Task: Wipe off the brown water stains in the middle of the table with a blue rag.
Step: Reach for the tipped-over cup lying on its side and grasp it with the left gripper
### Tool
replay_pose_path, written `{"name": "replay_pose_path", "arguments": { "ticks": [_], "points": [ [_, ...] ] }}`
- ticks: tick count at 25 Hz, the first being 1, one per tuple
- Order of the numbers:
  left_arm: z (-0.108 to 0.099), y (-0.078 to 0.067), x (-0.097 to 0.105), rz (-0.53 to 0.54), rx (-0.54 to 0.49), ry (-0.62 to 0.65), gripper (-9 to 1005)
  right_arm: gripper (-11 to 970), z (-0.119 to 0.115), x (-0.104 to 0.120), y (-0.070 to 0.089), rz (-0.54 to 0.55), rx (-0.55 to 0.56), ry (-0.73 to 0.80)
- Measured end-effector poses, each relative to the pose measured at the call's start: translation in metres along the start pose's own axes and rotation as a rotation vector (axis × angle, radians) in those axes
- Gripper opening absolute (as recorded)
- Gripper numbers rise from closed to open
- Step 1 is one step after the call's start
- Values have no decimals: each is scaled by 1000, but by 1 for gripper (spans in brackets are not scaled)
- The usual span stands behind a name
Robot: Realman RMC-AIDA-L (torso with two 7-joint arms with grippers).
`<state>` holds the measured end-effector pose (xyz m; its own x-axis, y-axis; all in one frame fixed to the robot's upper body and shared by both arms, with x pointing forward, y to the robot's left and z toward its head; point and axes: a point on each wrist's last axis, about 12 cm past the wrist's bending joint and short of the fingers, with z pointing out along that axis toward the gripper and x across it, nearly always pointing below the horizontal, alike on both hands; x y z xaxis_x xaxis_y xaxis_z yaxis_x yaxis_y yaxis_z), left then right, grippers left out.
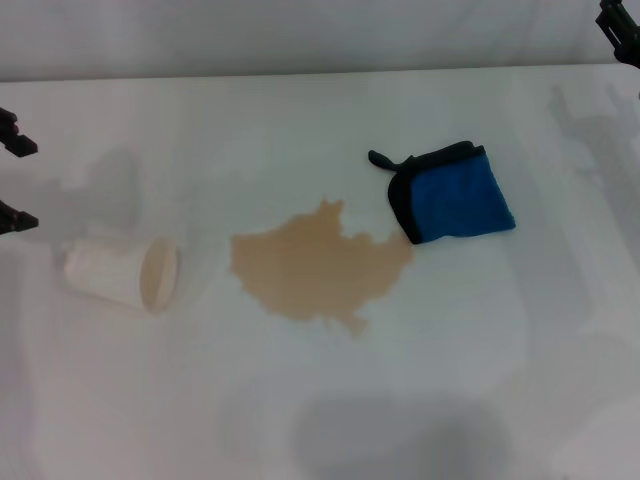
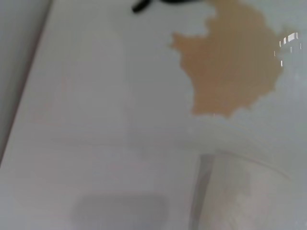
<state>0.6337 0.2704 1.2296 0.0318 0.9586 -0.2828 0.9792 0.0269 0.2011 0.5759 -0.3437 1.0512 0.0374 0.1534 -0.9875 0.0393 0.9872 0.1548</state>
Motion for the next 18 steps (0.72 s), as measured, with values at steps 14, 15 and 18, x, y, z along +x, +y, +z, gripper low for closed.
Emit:
{"name": "replay_pose_path", "arguments": {
  "ticks": [14,15,18],
  "points": [
    [36,-11,-34,219,30,-17,882,858,-4,2,-4,55,12,6],
    [38,-13,-37,237,40,-5,882,858,-4,2,-4,55,12,6],
    [47,-17,-42,274,81,46,883,858,-3,2,-3,56,11,4]
  ]
}}
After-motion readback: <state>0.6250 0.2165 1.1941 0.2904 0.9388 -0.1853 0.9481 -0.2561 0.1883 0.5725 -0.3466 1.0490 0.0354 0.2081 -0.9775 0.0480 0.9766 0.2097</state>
